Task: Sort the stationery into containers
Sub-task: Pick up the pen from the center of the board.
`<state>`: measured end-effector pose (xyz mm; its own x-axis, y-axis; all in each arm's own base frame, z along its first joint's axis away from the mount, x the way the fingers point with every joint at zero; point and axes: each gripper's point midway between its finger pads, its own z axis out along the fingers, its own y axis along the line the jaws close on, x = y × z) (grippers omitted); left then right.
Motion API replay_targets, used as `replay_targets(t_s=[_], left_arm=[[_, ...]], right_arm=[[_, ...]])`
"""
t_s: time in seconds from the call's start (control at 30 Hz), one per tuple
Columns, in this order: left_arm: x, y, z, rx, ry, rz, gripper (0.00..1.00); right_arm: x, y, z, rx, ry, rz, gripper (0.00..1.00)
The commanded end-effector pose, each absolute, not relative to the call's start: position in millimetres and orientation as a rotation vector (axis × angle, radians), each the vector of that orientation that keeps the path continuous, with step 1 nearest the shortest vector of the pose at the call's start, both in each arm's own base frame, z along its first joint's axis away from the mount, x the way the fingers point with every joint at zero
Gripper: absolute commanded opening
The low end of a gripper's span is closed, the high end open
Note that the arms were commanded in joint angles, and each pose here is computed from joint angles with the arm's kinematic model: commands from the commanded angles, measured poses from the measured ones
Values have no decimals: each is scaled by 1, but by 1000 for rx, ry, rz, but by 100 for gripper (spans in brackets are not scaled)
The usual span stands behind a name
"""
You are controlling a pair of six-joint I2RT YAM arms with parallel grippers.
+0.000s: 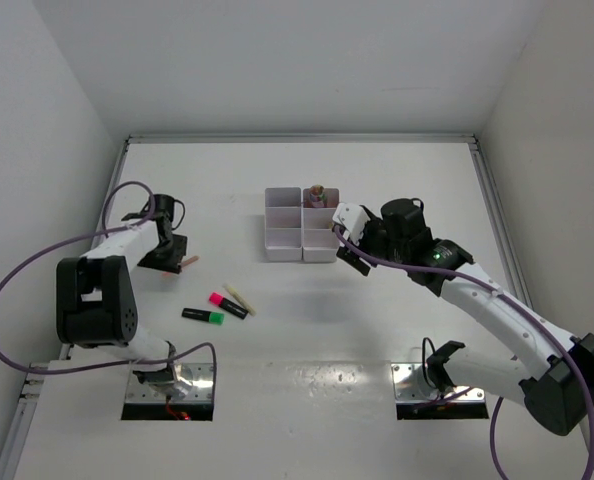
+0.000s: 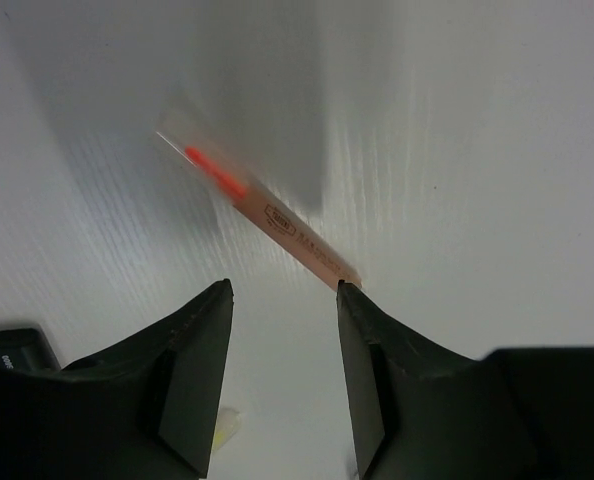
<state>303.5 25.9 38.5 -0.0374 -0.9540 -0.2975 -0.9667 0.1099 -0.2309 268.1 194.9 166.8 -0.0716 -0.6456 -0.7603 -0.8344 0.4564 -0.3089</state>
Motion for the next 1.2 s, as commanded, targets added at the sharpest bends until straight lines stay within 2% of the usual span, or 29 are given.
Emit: replay_targets(t_s=[0.0, 0.37, 0.5, 0.83, 1.0, 1.17], left_arm=[[313, 39, 41, -1952, 1923, 54, 52], [313, 56, 25, -2031, 1870, 153, 48], [317, 59, 24, -2036, 1880, 187, 40], [308, 62, 6, -2056, 1920, 264, 39], [308, 62, 2, -2032, 1960, 283, 19], [314, 61, 7, -1973, 2014, 264, 10]], right_arm=[[269, 200, 179, -1236, 1749, 284, 67], [269, 200, 182, -1232, 1740, 283, 67], [268, 199, 184, -1228, 1732, 282, 67], [269, 198, 185, -1220, 1727, 272, 67], [268, 197, 188, -1216, 1719, 271, 67], [267, 197, 191, -1212, 1711, 270, 68]])
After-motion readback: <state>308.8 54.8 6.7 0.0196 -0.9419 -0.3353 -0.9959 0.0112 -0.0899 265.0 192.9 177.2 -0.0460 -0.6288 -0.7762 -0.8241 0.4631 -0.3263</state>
